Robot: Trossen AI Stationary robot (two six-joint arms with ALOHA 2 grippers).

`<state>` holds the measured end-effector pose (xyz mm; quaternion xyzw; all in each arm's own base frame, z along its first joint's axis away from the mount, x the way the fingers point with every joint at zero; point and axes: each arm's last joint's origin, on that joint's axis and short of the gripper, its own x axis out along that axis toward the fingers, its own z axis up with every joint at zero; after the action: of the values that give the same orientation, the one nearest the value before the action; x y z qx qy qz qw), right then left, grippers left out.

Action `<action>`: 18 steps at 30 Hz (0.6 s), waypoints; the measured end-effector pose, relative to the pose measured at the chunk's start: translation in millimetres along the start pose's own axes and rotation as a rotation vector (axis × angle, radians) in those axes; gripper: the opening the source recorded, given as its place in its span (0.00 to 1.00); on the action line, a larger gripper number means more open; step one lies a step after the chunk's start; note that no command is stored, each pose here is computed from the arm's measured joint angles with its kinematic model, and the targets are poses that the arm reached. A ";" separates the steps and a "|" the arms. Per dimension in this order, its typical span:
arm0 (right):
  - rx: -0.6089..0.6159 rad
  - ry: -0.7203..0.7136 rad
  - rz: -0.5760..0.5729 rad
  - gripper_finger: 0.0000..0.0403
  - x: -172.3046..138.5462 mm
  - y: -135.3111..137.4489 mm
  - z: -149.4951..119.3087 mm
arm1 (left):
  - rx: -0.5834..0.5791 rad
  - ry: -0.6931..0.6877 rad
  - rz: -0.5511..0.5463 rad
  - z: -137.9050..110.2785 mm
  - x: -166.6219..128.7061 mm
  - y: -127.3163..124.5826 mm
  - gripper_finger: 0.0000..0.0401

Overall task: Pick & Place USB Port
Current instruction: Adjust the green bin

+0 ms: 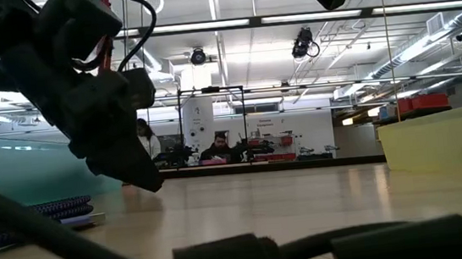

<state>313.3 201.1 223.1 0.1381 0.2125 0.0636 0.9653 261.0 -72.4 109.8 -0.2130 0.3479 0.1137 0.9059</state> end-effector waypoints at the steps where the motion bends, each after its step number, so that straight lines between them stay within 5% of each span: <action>1: 0.000 0.001 0.000 0.09 0.0 -0.1 0.0 | 0.004 -0.004 0.008 0.0 0.0 0.5 0.32; 10: -0.001 0.001 -0.001 0.09 0.0 -0.2 -0.2 | -0.066 -0.037 0.154 9.2 4.1 21.4 0.32; 18: -0.004 0.007 -0.004 0.09 0.0 -0.5 -0.8 | -0.002 -0.047 0.028 9.1 1.1 6.7 0.32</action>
<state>313.0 200.8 222.2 0.1356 0.2163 0.0625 0.9648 264.7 -62.2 113.0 -0.2063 0.3295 0.1316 0.9119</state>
